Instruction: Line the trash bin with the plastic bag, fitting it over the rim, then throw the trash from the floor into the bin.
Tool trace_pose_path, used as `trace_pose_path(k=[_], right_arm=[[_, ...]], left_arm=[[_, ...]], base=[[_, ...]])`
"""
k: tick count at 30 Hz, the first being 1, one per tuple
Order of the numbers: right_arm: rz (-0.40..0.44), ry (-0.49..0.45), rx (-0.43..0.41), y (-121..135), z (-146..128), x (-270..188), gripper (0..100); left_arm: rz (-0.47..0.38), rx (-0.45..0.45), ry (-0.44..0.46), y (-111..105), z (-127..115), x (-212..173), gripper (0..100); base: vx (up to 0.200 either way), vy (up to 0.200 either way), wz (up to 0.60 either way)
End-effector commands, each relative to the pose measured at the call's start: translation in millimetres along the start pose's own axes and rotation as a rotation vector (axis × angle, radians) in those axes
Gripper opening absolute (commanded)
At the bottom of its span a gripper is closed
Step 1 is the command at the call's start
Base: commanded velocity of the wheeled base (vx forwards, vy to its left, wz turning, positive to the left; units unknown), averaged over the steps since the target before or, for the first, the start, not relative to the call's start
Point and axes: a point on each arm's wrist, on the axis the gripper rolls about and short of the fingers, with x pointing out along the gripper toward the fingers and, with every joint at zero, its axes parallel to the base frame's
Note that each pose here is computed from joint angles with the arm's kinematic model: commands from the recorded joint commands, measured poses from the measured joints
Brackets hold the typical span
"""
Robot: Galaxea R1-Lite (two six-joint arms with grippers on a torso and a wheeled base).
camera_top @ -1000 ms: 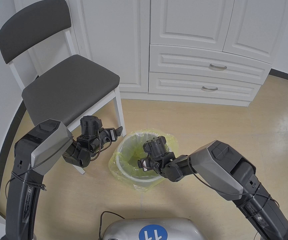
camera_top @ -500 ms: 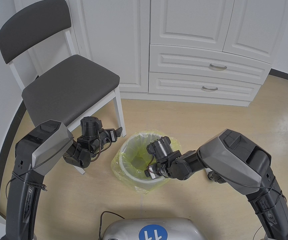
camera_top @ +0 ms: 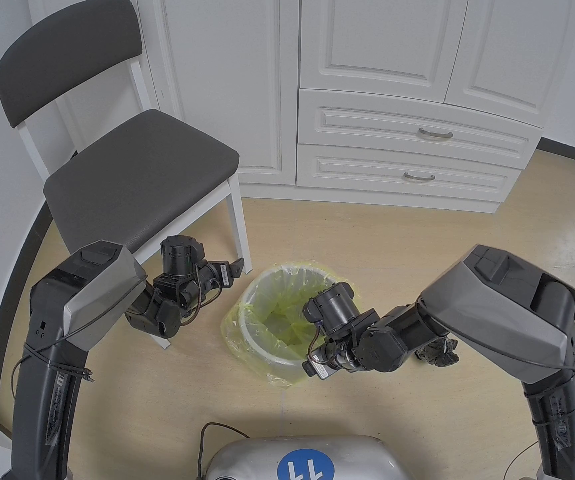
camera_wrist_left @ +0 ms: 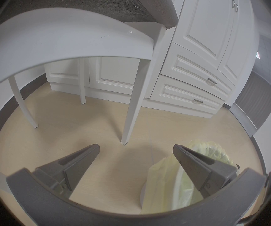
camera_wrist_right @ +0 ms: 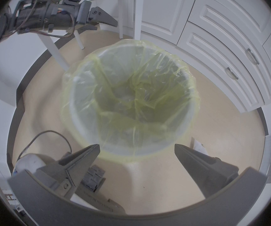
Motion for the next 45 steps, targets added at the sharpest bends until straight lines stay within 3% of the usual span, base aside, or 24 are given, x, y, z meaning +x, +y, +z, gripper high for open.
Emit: trace_pose_path(k=[1,16,23,37,39,42,45], right_arm=[[0.014,-0.016,-0.024,1.1,0.4,-29.5,100],[0.026,0.093,-0.07,20.1,-35.0,-3.5,100],[-0.009,0.037,-0.003,15.8,-19.7,42.3,100],[-0.033,-0.046,0.082,1.5,6.4,63.9,100],[-0.035,-0.057,0.1,0.6,9.0,66.3,100],[-0.034,-0.063,0.152,0.2,10.3,67.9,100],[-0.024,-0.029,0.139,7.2,-0.5,61.5,100]], left_arm=[[0.0,0.012,0.003,-0.5,-0.7,-0.9,100],[0.002,0.013,0.012,-0.1,-2.6,-2.4,100],[0.007,0.012,0.01,2.7,-1.2,-2.6,100],[0.012,0.012,0.012,4.6,0.5,-5.2,100],[0.017,0.025,0.02,5.9,1.7,-9.9,100],[0.013,0.118,0.07,10.1,3.9,-33.4,100],[-0.031,0.191,0.099,14.1,1.4,-53.5,100]], base=[[0.0,0.0,0.0],[0.0,0.0,0.0],[0.0,0.0,0.0],[0.0,0.0,0.0],[0.0,0.0,0.0],[0.0,0.0,0.0],[0.0,0.0,0.0]])
